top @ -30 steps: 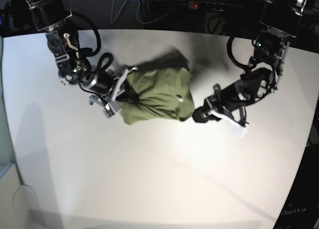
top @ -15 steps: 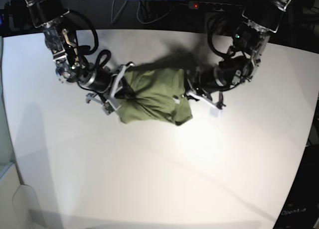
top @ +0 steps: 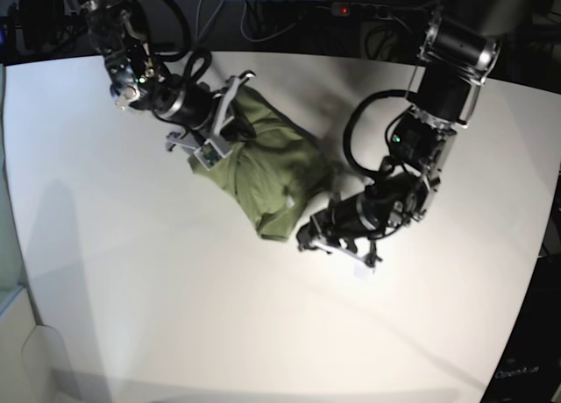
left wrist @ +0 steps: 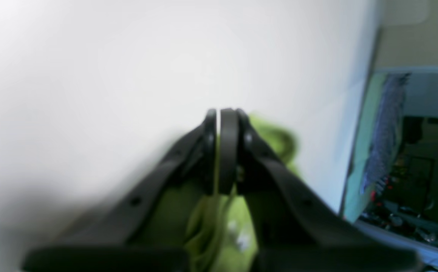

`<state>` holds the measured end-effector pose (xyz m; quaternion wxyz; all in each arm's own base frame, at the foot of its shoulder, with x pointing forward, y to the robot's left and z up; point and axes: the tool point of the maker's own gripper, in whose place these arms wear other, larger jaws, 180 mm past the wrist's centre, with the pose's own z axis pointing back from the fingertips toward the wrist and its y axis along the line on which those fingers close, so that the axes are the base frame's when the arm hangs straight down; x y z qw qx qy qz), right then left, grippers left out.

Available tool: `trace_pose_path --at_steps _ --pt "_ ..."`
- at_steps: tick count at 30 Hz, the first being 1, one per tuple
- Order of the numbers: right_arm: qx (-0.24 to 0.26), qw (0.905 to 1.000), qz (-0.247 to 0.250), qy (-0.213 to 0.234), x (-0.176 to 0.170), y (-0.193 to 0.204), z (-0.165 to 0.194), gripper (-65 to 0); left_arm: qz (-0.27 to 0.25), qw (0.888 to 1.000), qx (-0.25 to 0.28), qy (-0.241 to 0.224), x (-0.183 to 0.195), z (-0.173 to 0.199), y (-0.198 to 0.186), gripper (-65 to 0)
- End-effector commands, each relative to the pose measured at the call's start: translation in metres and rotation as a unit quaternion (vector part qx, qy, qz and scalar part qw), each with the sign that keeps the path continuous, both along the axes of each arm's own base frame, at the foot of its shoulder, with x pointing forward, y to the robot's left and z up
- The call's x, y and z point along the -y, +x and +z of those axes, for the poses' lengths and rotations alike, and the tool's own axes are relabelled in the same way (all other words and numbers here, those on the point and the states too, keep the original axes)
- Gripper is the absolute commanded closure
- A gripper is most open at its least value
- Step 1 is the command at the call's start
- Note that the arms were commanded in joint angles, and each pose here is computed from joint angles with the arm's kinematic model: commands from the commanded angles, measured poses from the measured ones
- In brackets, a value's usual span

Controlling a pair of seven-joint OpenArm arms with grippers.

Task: Fold the T-shirt properly
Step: 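Tuck the bundle's loose edge under with the left gripper and withdraw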

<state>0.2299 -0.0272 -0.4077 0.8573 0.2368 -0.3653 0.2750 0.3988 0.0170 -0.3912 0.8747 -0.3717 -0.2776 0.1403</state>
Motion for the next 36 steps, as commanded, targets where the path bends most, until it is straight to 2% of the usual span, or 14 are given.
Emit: trace_pose_path --at_steps 1,5,11,18,23,27,30,36 --pt "0.030 0.9995 -0.007 0.003 0.011 0.012 0.016 -0.3 -0.002 1.000 0.026 -0.001 -0.006 0.018 0.011 -1.6" --pt "0.056 0.9980 -0.028 -0.007 0.032 0.019 0.035 -0.3 -0.004 0.999 0.041 0.001 -0.026 0.034 0.011 -1.6" --pt "0.085 0.9938 -0.057 -0.043 0.061 0.035 0.065 -0.3 -0.037 0.997 -0.043 -0.046 -0.039 0.016 -0.038 -1.6" --pt "0.106 0.9890 -0.073 -0.072 0.087 0.053 0.077 -0.3 -0.094 0.990 -0.095 -0.051 -0.028 -0.002 -0.105 -1.6" --pt "0.104 0.9858 -0.081 -0.105 0.114 0.073 0.071 -0.3 -0.112 0.982 -0.138 -0.057 -0.023 -0.019 -0.136 -1.6" --pt "0.090 0.9849 -0.094 -0.114 0.129 0.088 0.060 -0.3 -0.115 0.980 -0.149 -0.068 -0.013 -0.023 -0.146 -1.6" --pt "0.073 0.9846 -0.107 -0.118 0.140 0.096 0.046 -0.3 -0.138 0.974 -0.166 -0.070 -0.005 -0.026 -0.159 -1.6" --pt "0.052 0.9881 -0.085 -0.117 0.141 0.094 0.031 -0.3 -0.144 0.970 -0.176 -0.089 0.023 -0.031 -0.164 -1.6"
